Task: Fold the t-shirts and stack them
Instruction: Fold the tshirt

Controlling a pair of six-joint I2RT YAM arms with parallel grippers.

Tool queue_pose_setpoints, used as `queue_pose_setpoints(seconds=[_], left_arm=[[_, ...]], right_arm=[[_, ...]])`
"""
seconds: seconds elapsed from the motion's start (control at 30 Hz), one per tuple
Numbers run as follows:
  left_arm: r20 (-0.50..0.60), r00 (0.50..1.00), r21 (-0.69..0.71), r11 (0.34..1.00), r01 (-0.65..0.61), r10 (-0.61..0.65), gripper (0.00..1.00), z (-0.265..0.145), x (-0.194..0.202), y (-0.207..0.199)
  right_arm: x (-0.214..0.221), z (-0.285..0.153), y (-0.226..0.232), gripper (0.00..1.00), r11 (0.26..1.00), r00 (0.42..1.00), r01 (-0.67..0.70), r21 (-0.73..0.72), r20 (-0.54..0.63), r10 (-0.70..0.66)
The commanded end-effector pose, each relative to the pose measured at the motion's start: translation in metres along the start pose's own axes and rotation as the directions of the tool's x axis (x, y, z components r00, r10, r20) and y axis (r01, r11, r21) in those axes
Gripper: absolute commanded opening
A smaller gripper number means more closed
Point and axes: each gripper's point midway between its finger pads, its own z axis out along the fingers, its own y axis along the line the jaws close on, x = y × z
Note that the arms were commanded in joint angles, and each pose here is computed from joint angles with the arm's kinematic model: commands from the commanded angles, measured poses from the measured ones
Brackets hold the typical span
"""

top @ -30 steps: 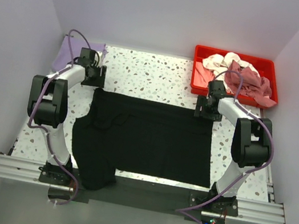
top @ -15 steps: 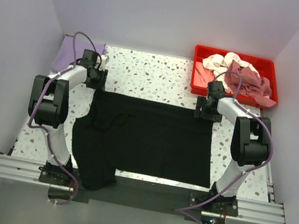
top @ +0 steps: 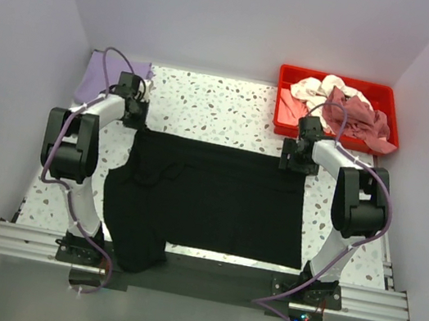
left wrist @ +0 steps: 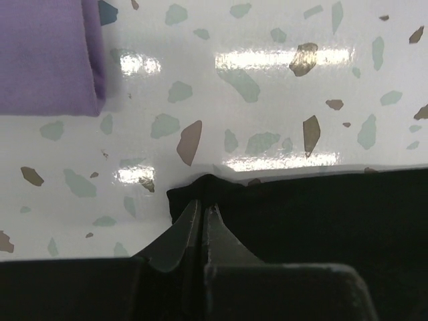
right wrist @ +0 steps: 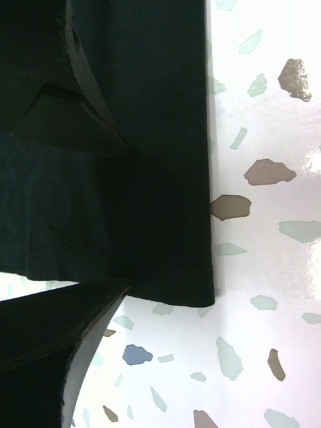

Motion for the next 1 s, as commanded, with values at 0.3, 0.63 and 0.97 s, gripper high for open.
queue_pose_setpoints(seconds=[0.3, 0.63, 0.97], left_arm=[[0.201, 0.849, 0.208, 0.868, 0.451, -0.489, 0.00, -0.081, -0.033, 0.007], [0.200, 0.820, 0.449, 0.794, 0.409, -0.535, 0.05, -0.095, -0.058, -0.028], [0.157, 0.812, 0.171, 0.825, 0.538, -0.562, 0.75, -0.018, -0.077, 0.028]], right_arm=[[0.001, -0.004, -0.014, 0.73, 0.999, 1.000, -0.016, 0.028, 0.007, 0.016], [0.004, 0.004, -0.014, 0.71, 1.000, 1.000, -0.022, 0.017, -0.015, 0.022], [-0.002, 0.001, -0.015, 0.71, 1.000, 1.000, -0.021, 0.009, -0.008, 0.021]])
